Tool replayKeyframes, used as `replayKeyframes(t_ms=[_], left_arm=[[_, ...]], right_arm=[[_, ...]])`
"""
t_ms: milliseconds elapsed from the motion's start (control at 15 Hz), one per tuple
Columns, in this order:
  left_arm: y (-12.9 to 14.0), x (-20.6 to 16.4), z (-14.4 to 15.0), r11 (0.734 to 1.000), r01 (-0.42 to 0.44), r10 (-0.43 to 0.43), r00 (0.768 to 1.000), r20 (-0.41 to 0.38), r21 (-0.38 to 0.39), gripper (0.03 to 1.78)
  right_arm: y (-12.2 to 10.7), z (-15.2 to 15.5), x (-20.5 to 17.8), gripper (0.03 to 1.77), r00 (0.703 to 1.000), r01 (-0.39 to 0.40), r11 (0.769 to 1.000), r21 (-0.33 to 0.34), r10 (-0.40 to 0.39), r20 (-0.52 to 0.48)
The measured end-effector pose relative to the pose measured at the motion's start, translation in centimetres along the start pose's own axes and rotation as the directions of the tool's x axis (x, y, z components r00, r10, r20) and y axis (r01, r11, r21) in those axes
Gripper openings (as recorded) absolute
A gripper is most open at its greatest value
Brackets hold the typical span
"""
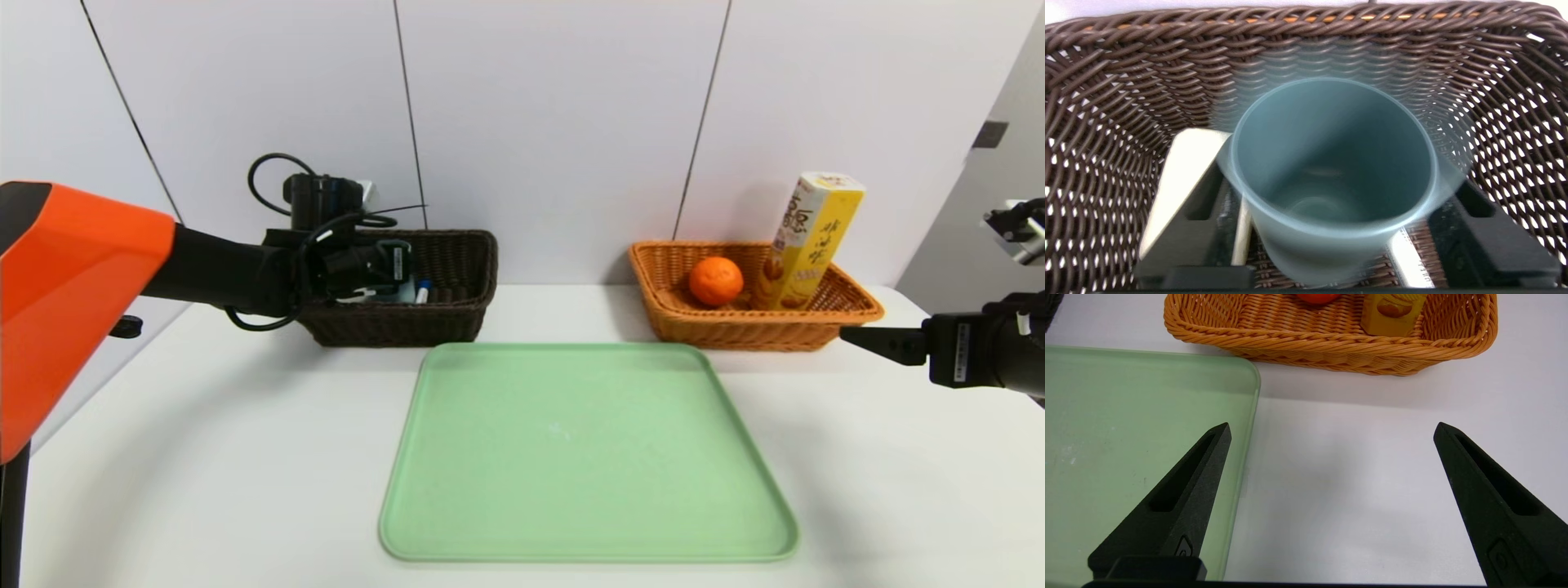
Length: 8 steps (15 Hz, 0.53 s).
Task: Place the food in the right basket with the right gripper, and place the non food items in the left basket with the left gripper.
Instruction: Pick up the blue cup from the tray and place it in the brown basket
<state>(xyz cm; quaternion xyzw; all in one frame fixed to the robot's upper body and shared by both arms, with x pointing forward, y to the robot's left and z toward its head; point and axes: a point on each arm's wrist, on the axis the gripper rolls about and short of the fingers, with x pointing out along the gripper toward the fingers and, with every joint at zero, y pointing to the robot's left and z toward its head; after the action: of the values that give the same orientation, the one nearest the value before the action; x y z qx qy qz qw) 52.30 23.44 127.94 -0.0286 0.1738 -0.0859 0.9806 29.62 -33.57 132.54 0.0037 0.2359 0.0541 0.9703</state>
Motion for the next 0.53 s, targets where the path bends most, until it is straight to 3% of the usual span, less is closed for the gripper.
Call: replayKeyframes(t_ms=[333, 533], left_arm=[[0.0, 0.2, -0.2, 1.0, -0.001, 0.001, 1.0, -0.004, 0.007, 1.5], [-0.2, -1.8, 2.0, 1.0, 0.004, -0.005, 0.998, 0.056, 0.02, 1.57]], right_arm=[[0.0, 0.0, 0.0, 1.71, 1.0, 0.0, 1.0, 0.001, 0.0, -0.002], [0.0, 0.0, 0.0, 1.71, 1.0, -0.001, 1.0, 0.004, 0.001, 0.0]])
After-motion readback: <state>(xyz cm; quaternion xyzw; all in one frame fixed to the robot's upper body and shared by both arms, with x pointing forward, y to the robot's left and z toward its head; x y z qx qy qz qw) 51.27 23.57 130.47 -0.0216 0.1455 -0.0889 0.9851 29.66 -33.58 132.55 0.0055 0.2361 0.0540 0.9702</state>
